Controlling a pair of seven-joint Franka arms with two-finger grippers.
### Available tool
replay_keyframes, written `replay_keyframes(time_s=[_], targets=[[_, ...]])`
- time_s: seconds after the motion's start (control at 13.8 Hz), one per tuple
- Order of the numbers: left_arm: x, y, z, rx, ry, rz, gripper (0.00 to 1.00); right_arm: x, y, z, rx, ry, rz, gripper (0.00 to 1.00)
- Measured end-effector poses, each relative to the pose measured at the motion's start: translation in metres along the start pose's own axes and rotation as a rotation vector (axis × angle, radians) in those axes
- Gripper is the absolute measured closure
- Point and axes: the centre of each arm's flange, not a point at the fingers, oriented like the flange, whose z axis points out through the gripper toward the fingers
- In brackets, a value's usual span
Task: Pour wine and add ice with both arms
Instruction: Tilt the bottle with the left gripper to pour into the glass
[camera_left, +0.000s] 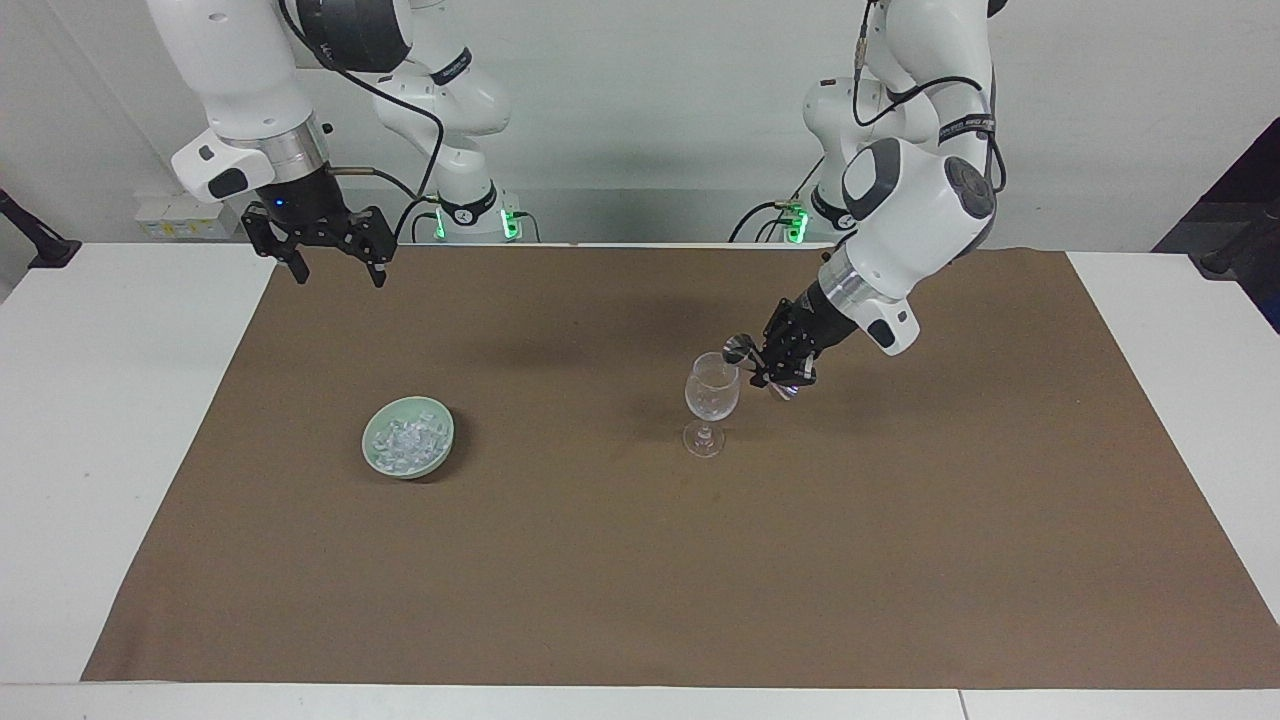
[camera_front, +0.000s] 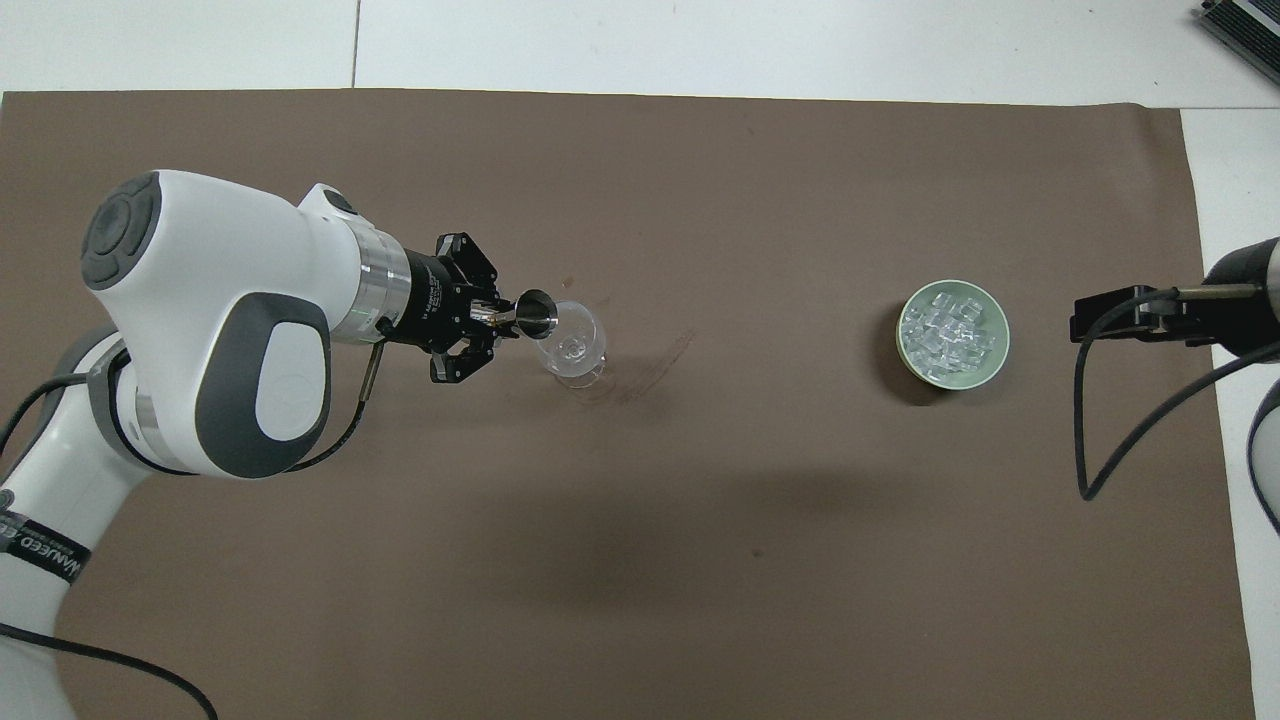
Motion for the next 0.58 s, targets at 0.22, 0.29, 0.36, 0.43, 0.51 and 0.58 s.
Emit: replay_keyframes(time_s=[0.22, 0.29, 0.36, 0.43, 0.51, 0.58], targets=[[-0.009, -0.002, 0.003, -0.008, 0.053, 0.028, 0.76, 0.000, 0.000, 0.000, 0.000, 0.000, 0.000, 0.00], [-0.011, -0.003, 0.004, -0.010, 0.068, 0.040, 0.76, 0.000, 0.000, 0.000, 0.000, 0.000, 0.000, 0.00], [-0.013, -0.004, 0.005, -0.012, 0.085, 0.048, 0.76, 0.000, 0.000, 0.000, 0.000, 0.000, 0.000, 0.00], [-0.016, -0.004, 0.005, -0.016, 0.104, 0.056, 0.76, 0.000, 0.000, 0.000, 0.000, 0.000, 0.000, 0.00], [-0.018, -0.004, 0.005, -0.021, 0.122, 0.064, 0.76, 0.000, 0.000, 0.000, 0.000, 0.000, 0.000, 0.00], [-0.020, -0.005, 0.005, -0.024, 0.138, 0.073, 0.76, 0.000, 0.000, 0.000, 0.000, 0.000, 0.000, 0.00]])
